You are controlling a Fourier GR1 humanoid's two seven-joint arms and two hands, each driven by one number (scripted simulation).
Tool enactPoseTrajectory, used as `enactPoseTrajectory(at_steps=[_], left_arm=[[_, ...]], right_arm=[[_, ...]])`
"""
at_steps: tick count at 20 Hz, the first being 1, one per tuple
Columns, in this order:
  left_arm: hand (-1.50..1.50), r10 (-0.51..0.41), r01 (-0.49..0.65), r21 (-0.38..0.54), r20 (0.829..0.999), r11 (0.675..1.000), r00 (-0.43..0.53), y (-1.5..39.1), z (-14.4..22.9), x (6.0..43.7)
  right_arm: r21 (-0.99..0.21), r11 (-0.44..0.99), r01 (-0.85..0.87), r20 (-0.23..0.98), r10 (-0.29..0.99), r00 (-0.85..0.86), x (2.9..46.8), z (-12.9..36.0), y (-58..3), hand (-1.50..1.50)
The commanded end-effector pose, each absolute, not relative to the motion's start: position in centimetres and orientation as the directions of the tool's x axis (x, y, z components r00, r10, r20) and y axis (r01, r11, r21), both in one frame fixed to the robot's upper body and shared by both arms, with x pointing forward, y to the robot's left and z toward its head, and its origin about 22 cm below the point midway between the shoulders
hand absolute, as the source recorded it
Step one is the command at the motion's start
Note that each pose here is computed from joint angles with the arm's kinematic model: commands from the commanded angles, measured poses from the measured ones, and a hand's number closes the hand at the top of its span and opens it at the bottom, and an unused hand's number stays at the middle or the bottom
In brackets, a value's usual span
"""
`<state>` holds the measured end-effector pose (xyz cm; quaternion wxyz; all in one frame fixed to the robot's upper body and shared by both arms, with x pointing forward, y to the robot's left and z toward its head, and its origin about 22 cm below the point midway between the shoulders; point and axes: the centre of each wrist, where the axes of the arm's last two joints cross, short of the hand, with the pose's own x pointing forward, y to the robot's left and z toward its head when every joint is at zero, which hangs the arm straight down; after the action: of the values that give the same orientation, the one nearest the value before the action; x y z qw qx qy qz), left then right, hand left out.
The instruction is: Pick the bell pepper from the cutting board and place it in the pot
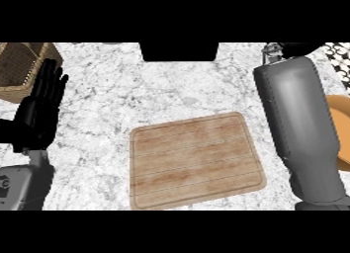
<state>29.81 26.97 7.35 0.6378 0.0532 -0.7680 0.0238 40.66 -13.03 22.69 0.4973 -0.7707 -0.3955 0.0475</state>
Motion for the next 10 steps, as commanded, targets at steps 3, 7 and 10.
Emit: enactPoseTrajectory(at_steps=[3, 7, 10], left_arm=[[0.0, -0.041, -0.121, 0.02, 0.985, 0.992, -0.169, 26.4, 6.6, 29.5], [0.0, -0.052, -0.113, 0.032, 0.983, 0.993, -0.178, 27.6, 8.4, 29.4], [0.0, -0.057, -0.122, 0.034, 0.981, 0.992, -0.187, 27.5, 8.1, 29.1]], right_arm=[[-0.858, -0.213, 0.468, 0.315, 0.501, 0.806, 38.1, 21.9, -18.2, 1.5], [-0.838, -0.221, 0.499, 0.356, 0.472, 0.807, 35.0, 21.7, -21.4, 1.5], [-0.822, -0.239, 0.518, 0.361, 0.484, 0.797, 32.1, 20.0, -26.5, 1.5]])
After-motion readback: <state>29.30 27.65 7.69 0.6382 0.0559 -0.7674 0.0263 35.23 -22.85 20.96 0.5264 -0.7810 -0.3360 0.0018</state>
